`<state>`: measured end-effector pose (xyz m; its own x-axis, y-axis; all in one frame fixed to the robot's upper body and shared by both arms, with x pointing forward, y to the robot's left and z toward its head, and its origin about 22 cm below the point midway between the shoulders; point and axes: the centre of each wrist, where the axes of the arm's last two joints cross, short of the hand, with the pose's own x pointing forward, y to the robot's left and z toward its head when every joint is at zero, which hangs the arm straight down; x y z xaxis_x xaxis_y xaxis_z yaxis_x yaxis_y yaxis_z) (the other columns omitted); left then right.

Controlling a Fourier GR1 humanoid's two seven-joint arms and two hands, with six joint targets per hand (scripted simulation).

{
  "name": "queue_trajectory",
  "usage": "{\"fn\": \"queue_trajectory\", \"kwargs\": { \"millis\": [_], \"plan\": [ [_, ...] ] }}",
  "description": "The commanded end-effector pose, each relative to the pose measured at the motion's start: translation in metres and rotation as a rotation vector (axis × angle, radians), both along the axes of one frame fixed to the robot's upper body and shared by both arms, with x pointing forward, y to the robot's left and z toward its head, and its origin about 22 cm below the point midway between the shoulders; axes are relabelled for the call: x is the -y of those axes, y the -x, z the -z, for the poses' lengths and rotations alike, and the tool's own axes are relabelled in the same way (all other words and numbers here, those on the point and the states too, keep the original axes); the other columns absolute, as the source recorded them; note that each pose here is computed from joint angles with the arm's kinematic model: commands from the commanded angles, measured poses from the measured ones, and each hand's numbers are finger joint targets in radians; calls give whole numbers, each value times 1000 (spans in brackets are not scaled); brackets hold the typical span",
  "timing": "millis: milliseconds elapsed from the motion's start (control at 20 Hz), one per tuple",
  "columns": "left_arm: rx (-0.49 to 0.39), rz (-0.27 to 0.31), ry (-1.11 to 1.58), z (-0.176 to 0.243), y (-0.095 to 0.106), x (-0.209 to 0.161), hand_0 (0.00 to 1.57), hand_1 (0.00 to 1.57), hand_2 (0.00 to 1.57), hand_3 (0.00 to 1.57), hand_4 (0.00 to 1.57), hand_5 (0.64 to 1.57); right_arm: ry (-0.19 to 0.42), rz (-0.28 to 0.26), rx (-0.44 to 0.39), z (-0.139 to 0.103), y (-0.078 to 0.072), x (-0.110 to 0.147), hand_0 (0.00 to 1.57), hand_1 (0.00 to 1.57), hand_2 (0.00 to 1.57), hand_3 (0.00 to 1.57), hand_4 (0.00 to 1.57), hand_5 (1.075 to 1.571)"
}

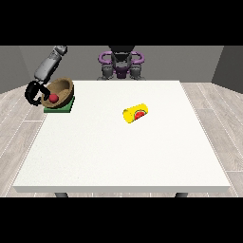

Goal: Pick the cup and pour the ball into the bowl, then pick the bowl and place it on the pad

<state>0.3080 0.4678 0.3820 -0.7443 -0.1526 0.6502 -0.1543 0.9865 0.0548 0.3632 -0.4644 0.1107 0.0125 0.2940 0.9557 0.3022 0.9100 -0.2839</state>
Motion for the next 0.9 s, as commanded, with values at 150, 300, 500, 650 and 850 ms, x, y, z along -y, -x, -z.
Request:
{"fn": "queue_trajectory", "kwargs": {
  "millis": [150,300,500,650,850],
  "plan": [
    [-81,-12,12,30,-7,-6,0,0,0,0,0,1532,-4,8,-68,-7,14,24,1571,1571,1571,880,1240,1568],
    [-104,-3,21,22,-7,-18,0,0,0,0,0,1533,20,-28,-81,-31,-12,-4,1571,1571,1571,1201,1238,1570],
    [-85,-20,20,35,-16,-11,0,0,0,0,0,1531,53,-43,-96,-15,-20,-25,1571,1571,1571,1159,1200,1570],
    [-65,-7,21,41,-16,-6,0,0,0,0,0,1523,-71,-46,-76,15,-7,-15,1571,1571,1571,1282,1157,1570],
    [-19,-20,13,16,5,-18,0,0,0,0,0,1528,-111,-3,-75,18,7,9,1571,1571,1571,1256,1063,1569]
  ]
}}
